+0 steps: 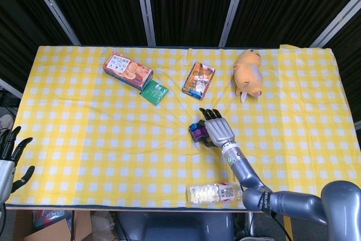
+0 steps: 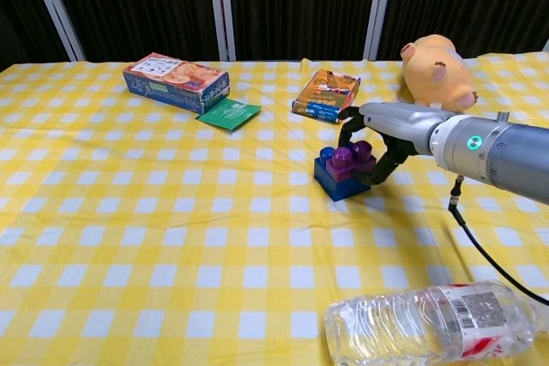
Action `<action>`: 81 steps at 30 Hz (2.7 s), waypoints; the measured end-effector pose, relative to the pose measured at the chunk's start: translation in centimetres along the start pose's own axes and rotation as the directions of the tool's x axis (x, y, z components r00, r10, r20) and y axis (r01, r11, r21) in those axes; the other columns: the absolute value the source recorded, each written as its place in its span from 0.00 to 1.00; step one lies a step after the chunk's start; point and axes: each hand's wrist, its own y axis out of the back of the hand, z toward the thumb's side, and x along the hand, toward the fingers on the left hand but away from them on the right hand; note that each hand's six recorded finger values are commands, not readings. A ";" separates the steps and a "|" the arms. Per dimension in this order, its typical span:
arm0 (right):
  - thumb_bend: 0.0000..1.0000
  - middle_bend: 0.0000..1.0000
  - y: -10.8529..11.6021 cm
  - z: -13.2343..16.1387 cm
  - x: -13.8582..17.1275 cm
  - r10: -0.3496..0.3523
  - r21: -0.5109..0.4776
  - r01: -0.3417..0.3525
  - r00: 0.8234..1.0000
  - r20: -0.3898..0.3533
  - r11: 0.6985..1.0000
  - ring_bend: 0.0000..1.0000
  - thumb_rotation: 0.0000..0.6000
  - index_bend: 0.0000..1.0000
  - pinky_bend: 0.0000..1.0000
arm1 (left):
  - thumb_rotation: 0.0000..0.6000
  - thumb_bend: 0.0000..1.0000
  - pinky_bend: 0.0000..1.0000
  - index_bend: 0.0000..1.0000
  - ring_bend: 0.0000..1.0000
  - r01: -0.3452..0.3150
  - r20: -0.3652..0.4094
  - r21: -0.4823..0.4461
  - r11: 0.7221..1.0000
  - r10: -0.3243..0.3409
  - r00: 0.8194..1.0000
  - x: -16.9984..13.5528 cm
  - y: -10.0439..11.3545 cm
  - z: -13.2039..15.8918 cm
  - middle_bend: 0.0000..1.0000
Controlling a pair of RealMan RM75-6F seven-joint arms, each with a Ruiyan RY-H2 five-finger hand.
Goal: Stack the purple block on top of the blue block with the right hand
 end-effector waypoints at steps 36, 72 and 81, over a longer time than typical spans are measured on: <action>0.67 0.00 6.5 -1.4 7.7 -0.119 0.019 0.119 0.993 -0.017 0.993 0.00 1.00 0.04 0.00 | 1.00 0.32 0.05 0.20 0.00 0.009 0.021 0.003 1.000 -0.009 1.000 -0.2 -0.1 0.7 0.00; 0.41 0.00 0.1 -15.8 29.5 -0.499 0.056 0.499 0.843 0.199 0.865 0.00 1.00 0.06 0.00 | 1.00 0.32 0.05 0.20 0.00 0.028 0.027 -0.079 0.996 -0.026 0.999 -0.5 0.3 -0.3 0.00; 0.41 0.00 0.4 -15.0 29.7 -0.504 0.094 0.495 0.844 0.184 0.864 0.00 1.00 0.09 0.00 | 1.00 0.32 0.05 0.20 0.00 0.027 0.032 -0.084 0.996 -0.025 0.999 -0.8 0.6 -0.6 0.00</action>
